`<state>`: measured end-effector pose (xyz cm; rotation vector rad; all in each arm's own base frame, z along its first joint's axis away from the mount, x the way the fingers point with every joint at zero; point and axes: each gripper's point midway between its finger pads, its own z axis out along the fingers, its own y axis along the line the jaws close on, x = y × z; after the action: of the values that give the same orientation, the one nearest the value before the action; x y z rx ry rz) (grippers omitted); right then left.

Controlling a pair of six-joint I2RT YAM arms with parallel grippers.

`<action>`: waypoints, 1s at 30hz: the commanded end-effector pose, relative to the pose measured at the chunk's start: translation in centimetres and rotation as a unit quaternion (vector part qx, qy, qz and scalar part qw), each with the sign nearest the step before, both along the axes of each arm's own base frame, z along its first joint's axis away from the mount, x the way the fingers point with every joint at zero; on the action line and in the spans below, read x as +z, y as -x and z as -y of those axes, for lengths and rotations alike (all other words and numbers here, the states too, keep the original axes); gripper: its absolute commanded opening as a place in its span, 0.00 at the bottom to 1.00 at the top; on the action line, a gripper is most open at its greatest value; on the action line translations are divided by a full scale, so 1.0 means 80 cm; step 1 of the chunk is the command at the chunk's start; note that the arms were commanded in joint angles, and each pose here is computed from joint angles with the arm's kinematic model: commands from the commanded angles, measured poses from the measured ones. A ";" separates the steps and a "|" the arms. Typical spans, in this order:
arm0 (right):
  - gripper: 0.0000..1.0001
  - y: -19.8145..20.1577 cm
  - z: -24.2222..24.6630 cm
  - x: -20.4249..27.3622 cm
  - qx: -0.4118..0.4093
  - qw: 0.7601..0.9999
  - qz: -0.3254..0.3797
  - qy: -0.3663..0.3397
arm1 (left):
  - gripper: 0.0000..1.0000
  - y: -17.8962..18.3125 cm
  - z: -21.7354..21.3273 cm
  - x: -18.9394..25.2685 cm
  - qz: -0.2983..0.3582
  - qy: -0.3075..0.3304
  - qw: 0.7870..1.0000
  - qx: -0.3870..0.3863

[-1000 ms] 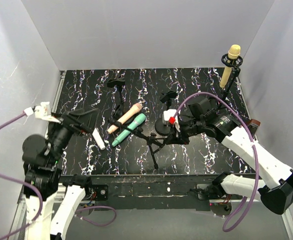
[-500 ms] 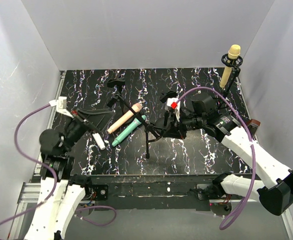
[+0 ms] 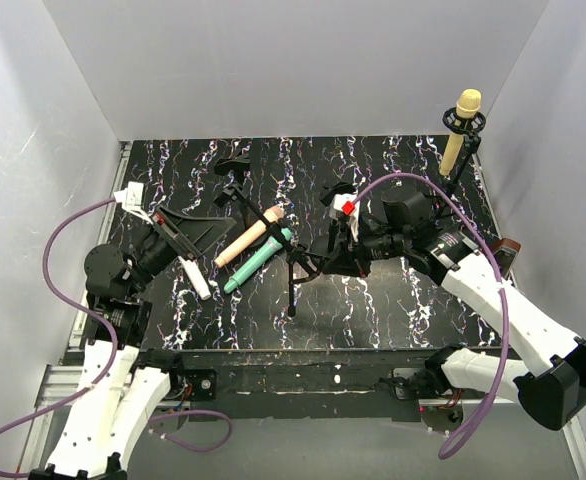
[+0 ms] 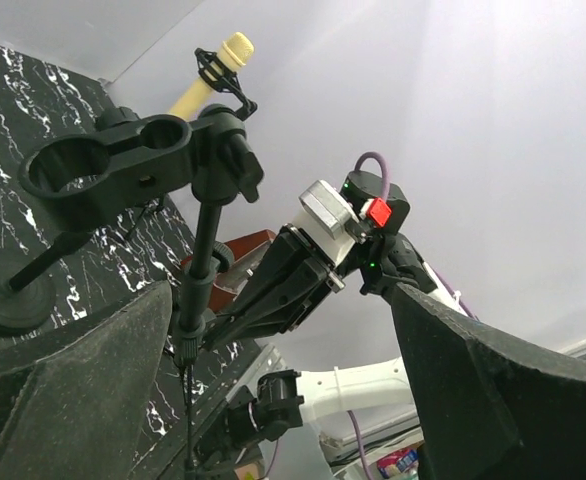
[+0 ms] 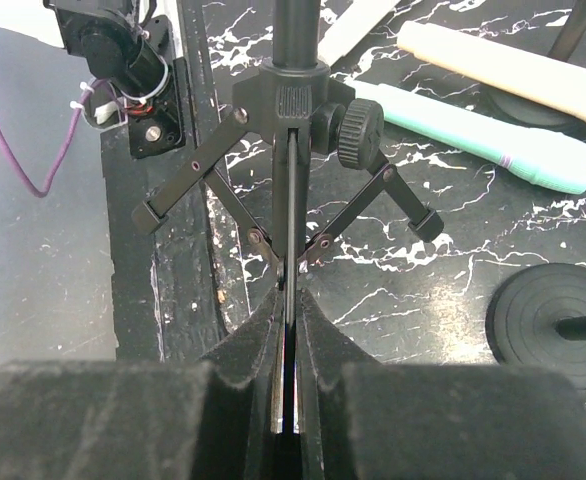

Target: Attach the microphones to the stand

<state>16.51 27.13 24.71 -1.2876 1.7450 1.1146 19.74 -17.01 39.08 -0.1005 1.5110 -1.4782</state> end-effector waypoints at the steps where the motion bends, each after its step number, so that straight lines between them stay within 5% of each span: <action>1: 0.01 -0.003 -0.016 0.036 0.024 0.998 0.037 -0.054 | 0.90 -0.012 -0.004 0.000 -0.027 -0.015 0.999 0.021; 14: 0.01 0.002 -0.023 0.039 0.041 0.997 0.023 -0.068 | 0.77 -0.029 0.045 -0.010 -0.049 -0.076 0.996 -0.002; 21: 0.01 0.006 -0.021 0.041 0.045 0.996 0.025 -0.069 | 0.59 -0.039 0.110 -0.043 -0.047 -0.195 0.979 0.032; 30: 0.01 0.010 -0.015 0.037 0.041 0.997 0.028 -0.067 | 0.61 -0.038 0.117 -0.028 -0.019 -0.240 0.967 0.084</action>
<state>16.22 27.70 24.95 -1.2753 1.7269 1.1907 22.93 -28.12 34.00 0.0511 1.8912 -1.0126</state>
